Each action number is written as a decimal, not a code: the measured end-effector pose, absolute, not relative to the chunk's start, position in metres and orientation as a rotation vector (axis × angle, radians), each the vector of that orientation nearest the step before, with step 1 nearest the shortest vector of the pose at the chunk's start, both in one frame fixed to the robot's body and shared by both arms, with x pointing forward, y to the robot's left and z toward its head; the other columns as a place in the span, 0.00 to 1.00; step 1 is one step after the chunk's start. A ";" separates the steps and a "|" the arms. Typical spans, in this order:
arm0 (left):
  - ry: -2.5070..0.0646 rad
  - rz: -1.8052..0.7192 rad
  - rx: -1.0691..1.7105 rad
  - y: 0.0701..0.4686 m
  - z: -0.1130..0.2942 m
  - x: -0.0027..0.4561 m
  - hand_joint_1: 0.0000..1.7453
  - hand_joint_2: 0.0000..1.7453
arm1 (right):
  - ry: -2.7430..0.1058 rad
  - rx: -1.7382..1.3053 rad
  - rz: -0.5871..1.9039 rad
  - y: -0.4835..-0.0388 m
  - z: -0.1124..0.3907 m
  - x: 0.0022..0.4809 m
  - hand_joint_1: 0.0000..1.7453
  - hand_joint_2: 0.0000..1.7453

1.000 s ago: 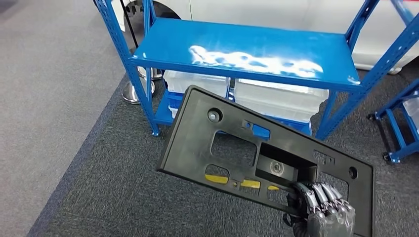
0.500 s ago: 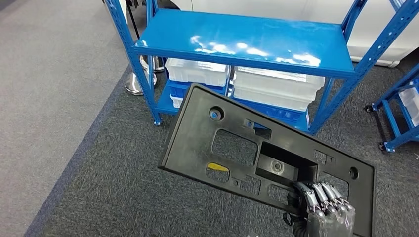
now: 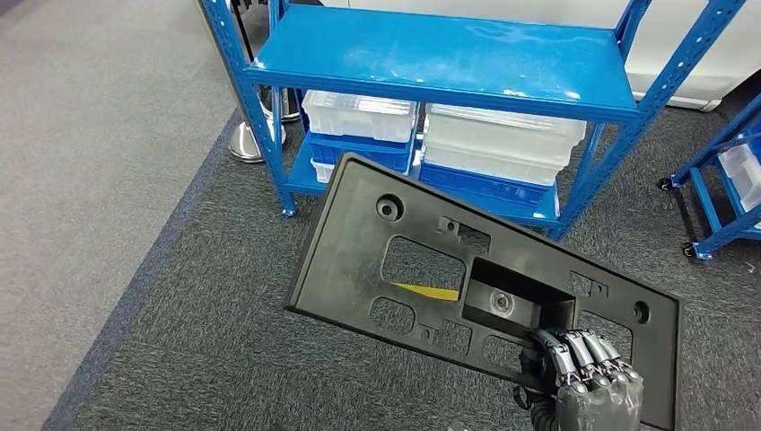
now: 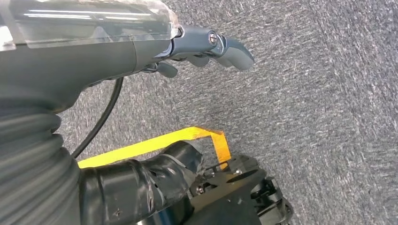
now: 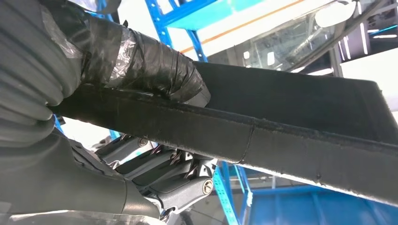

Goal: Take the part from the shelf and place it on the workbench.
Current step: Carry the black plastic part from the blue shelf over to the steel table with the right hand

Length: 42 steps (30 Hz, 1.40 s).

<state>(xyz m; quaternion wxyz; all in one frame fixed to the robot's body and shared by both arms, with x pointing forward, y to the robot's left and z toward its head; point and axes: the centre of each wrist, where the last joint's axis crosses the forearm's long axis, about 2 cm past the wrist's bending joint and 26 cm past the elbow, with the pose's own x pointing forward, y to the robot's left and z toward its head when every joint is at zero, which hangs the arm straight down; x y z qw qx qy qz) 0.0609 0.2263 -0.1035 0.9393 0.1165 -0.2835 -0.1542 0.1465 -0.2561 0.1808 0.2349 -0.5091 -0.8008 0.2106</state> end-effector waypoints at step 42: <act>-0.573 -0.315 0.237 0.226 -0.104 0.058 0.00 1.00 | -2.192 -1.396 0.579 -0.257 0.180 0.146 1.00 1.00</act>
